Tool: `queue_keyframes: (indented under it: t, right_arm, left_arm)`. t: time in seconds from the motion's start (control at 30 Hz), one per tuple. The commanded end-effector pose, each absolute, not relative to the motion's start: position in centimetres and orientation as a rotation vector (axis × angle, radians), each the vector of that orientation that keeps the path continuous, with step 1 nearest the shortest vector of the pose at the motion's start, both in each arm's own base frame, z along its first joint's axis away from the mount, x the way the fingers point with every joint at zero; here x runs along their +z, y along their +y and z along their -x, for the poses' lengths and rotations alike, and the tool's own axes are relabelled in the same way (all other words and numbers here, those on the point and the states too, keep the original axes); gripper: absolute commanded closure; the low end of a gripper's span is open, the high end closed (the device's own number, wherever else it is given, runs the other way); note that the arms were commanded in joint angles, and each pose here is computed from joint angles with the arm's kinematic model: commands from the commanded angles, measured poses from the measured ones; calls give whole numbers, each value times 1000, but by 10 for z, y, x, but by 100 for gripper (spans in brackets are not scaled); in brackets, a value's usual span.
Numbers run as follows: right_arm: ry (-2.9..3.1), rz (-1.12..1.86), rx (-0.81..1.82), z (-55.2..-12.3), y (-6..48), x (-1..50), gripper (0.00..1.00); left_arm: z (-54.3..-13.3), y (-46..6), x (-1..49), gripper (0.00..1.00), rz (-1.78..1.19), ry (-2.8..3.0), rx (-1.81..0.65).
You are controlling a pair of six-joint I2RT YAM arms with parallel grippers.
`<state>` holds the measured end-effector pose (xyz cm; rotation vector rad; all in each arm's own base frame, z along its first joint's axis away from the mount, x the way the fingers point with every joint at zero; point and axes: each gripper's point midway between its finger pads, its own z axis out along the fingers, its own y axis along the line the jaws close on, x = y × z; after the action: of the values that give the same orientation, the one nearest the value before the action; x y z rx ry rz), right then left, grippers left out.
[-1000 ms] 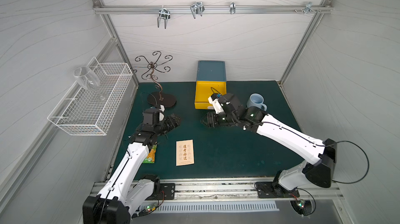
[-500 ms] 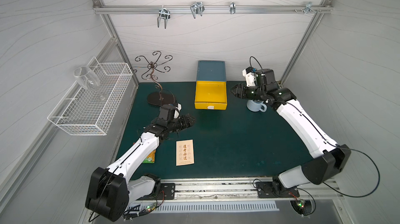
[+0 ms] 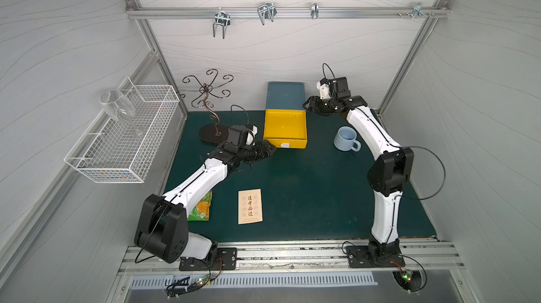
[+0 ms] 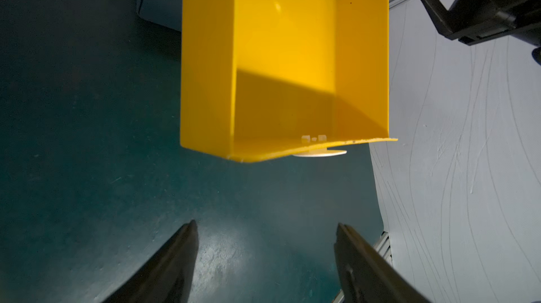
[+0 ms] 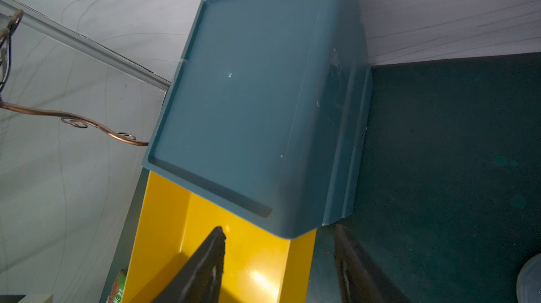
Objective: Take the postcards out of the drawer
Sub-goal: Close the drawer in the storage box.
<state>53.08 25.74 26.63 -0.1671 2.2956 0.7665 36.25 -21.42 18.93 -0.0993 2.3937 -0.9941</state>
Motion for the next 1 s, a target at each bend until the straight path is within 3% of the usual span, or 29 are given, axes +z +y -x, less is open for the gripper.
queue_keyframes:
  t: [0.0, 0.43, 0.7, 0.97]
  right_arm:
    - [2295, 121, 723, -543, 251, 269, 39]
    - [2414, 54, 639, -562, 249, 210, 50]
    - [2432, 40, 527, -551, 241, 209, 62]
    - [2441, 51, 518, -538, 245, 215, 65]
  left_arm:
    - [-375, -226, 207, 22, 14, 2342, -1024]
    - [-393, -235, 209, 21, -32, 2340, -1021]
    - [-415, -239, 214, 21, -62, 2318, -994]
    - [-437, -244, 215, 21, -60, 2314, -997]
